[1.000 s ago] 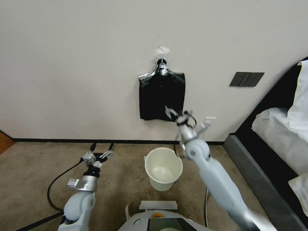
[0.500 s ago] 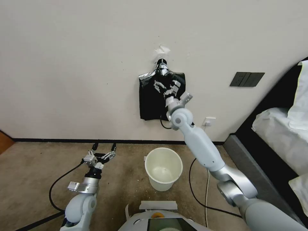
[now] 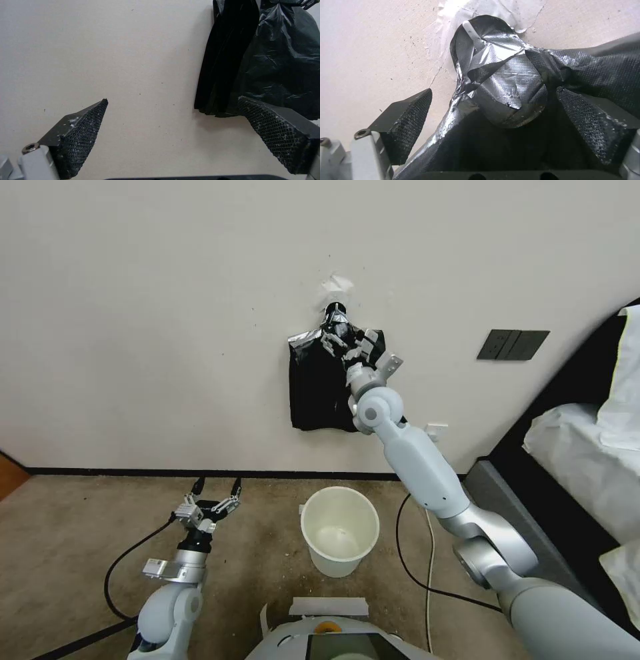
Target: Place a trash bag onto the trash bin.
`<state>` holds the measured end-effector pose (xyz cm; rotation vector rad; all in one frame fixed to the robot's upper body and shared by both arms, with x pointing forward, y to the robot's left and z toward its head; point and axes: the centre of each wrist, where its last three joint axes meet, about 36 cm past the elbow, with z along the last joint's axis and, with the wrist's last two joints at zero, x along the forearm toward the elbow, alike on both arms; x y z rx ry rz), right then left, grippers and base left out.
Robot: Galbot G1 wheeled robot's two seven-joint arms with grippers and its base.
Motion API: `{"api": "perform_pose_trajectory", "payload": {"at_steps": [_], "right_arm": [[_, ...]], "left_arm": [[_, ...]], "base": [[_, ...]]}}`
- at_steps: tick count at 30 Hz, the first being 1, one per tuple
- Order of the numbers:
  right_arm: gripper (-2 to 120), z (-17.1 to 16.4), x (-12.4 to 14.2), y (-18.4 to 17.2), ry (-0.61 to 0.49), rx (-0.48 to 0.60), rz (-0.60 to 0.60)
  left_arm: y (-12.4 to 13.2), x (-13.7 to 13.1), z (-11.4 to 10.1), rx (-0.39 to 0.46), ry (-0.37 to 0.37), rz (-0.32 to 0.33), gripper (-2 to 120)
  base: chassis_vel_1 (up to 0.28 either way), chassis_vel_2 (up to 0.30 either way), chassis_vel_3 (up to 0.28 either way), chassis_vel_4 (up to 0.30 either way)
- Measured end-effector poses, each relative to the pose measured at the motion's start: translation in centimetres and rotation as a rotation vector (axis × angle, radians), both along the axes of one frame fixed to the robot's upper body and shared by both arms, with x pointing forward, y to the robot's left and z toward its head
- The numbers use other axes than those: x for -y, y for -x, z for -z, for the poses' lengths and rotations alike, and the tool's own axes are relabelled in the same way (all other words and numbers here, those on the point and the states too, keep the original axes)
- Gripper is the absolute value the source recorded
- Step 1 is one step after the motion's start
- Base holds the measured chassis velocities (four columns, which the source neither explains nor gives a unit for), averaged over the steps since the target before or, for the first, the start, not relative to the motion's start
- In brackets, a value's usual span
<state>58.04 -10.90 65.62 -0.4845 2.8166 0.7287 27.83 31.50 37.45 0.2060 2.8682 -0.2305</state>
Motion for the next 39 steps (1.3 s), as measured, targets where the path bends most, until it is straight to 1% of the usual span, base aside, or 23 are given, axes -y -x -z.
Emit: {"api": "perform_pose_trajectory", "payload": {"at_steps": [2, 3, 6, 7, 10, 11, 12, 15, 16, 19, 20, 22, 23, 27, 30, 31, 32, 34, 35, 36, 37, 38, 39], "right_arm": [[89, -0.02, 0.10, -0.15, 0.007, 0.001, 0.006], [89, -0.02, 0.10, -0.15, 0.007, 0.001, 0.006], [75, 0.03, 0.18, -0.33, 0.013, 0.001, 0.012], [75, 0.03, 0.18, -0.33, 0.013, 0.001, 0.012], [61, 0.13, 0.30, -0.38, 0.017, 0.000, 0.016], [61, 0.13, 0.30, -0.38, 0.017, 0.000, 0.016], [58, 0.17, 0.35, -0.37, 0.018, 0.000, 0.017], [42, 0.20, 0.55, -0.30, 0.022, 0.001, 0.020], [42, 0.20, 0.55, -0.30, 0.022, 0.001, 0.020], [28, 0.34, 0.72, -0.28, 0.029, 0.001, 0.024], [28, 0.34, 0.72, -0.28, 0.029, 0.001, 0.024], [18, 0.48, 0.68, -0.18, 0.030, 0.001, 0.023], [16, 0.55, 0.65, -0.12, 0.030, 0.000, 0.022], [18, 0.68, 0.59, 0.06, 0.032, 0.002, 0.021], [28, 0.71, 0.55, 0.16, 0.038, 0.007, 0.019], [28, 0.71, 0.55, 0.16, 0.038, 0.007, 0.019], [26, 0.71, 0.53, 0.15, 0.038, 0.008, 0.019], [14, 0.71, 0.49, 0.08, 0.042, 0.008, 0.020], [14, 0.71, 0.49, 0.08, 0.042, 0.008, 0.020], [12, 0.73, 0.47, 0.04, 0.043, 0.008, 0.020], [5, 0.81, 0.43, -0.01, 0.045, 0.006, 0.020], [1, 0.89, 0.40, -0.03, 0.047, 0.004, 0.020], [1, 0.89, 0.40, -0.03, 0.047, 0.004, 0.020]], "left_arm": [[0.03, -0.02, 0.09, -0.001, 0.001, -0.003, 100], [0.03, -0.02, 0.09, -0.001, 0.001, -0.003, 100], [0.08, -0.01, 0.27, -0.003, 0.003, -0.006, 100], [0.08, -0.01, 0.27, -0.003, 0.003, -0.006, 100], [0.16, 0.03, 0.44, -0.006, 0.006, -0.009, 100], [0.16, 0.03, 0.44, -0.006, 0.006, -0.009, 100], [0.18, 0.02, 0.50, -0.007, 0.006, -0.010, 100], [0.24, -0.03, 0.67, -0.011, 0.007, -0.013, 100], [0.24, -0.03, 0.67, -0.011, 0.007, -0.013, 100], [0.26, -0.02, 0.74, -0.011, 0.010, -0.015, 100], [0.26, -0.02, 0.74, -0.011, 0.010, -0.015, 100], [0.27, 0.02, 0.77, -0.011, 0.011, -0.016, 100], [0.28, 0.03, 0.78, -0.011, 0.012, -0.016, 100], [0.28, 0.03, 0.82, -0.012, 0.013, -0.017, 100], [0.26, 0.00, 0.87, -0.012, 0.014, -0.018, 100], [0.26, 0.00, 0.87, -0.012, 0.014, -0.018, 100], [0.25, -0.01, 0.88, -0.013, 0.014, -0.019, 100], [0.25, 0.00, 0.91, -0.013, 0.015, -0.020, 100], [0.25, 0.00, 0.91, -0.013, 0.015, -0.020, 100], [0.25, 0.01, 0.92, -0.013, 0.015, -0.020, 100], [0.27, 0.01, 0.93, -0.013, 0.016, -0.021, 100], [0.28, 0.01, 0.94, -0.013, 0.016, -0.021, 100], [0.28, 0.01, 0.94, -0.013, 0.016, -0.021, 100]], "base": [[0.000, 0.000, 0.000, 0.000], [0.000, 0.000, 0.000, 0.000], [0.000, 0.000, 0.000, 0.000], [0.000, 0.000, 0.000, 0.000], [0.000, 0.000, 0.000, 0.000], [0.000, 0.000, 0.000, 0.000], [0.000, 0.000, 0.000, 0.000], [0.000, 0.000, 0.000, 0.000], [0.000, 0.000, 0.000, 0.000], [0.000, 0.000, 0.000, 0.000], [0.000, 0.000, 0.000, 0.000], [0.000, 0.000, 0.000, 0.000], [0.000, 0.000, 0.000, 0.000], [0.000, 0.000, 0.000, 0.000], [0.000, 0.000, 0.000, 0.000], [0.000, 0.000, 0.000, 0.000], [0.000, 0.000, 0.000, 0.000], [0.000, 0.000, 0.000, 0.000], [0.000, 0.000, 0.000, 0.000], [0.000, 0.000, 0.000, 0.000], [0.000, 0.000, 0.000, 0.000], [0.000, 0.000, 0.000, 0.000], [0.000, 0.000, 0.000, 0.000]]}}
